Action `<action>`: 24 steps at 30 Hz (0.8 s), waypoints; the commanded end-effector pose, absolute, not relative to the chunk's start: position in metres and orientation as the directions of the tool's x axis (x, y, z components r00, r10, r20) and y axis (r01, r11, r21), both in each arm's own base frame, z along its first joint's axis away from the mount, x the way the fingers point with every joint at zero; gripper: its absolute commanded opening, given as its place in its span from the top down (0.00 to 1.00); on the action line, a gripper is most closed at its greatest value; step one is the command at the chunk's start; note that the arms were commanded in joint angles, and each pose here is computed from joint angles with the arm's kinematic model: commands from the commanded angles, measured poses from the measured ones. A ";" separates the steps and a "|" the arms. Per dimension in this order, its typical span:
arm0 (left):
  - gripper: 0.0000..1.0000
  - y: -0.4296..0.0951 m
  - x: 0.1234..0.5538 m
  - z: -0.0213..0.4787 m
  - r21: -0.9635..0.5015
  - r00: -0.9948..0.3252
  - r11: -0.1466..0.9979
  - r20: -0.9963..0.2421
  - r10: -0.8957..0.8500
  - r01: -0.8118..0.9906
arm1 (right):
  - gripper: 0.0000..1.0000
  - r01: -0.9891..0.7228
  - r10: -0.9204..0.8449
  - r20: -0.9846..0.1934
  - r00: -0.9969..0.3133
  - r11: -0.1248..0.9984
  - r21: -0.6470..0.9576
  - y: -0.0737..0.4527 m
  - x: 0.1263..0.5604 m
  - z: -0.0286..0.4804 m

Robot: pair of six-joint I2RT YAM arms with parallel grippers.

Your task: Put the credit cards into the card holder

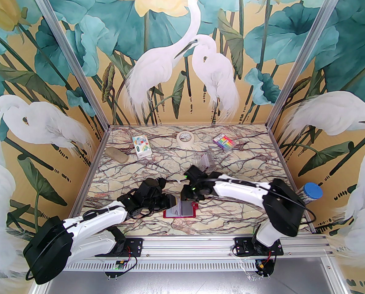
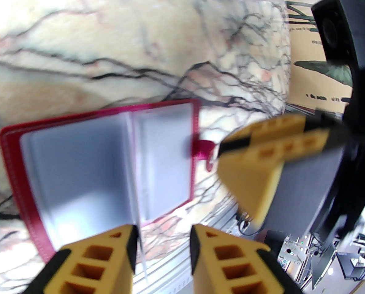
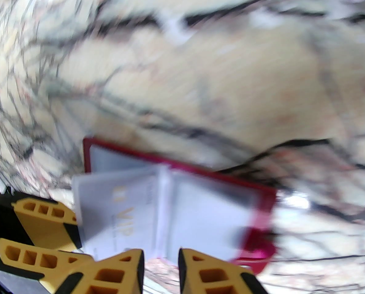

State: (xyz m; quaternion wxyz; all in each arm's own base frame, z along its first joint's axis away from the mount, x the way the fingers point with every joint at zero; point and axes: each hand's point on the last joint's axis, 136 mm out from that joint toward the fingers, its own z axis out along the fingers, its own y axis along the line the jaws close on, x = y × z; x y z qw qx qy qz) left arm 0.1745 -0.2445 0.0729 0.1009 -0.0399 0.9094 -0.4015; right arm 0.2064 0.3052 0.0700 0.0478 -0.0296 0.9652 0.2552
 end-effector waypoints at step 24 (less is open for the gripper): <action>0.63 -0.301 0.190 0.072 -0.771 -0.990 0.633 -0.133 -0.046 0.074 | 0.73 -0.033 0.032 -0.139 -0.990 0.897 0.440 0.253 0.216 0.077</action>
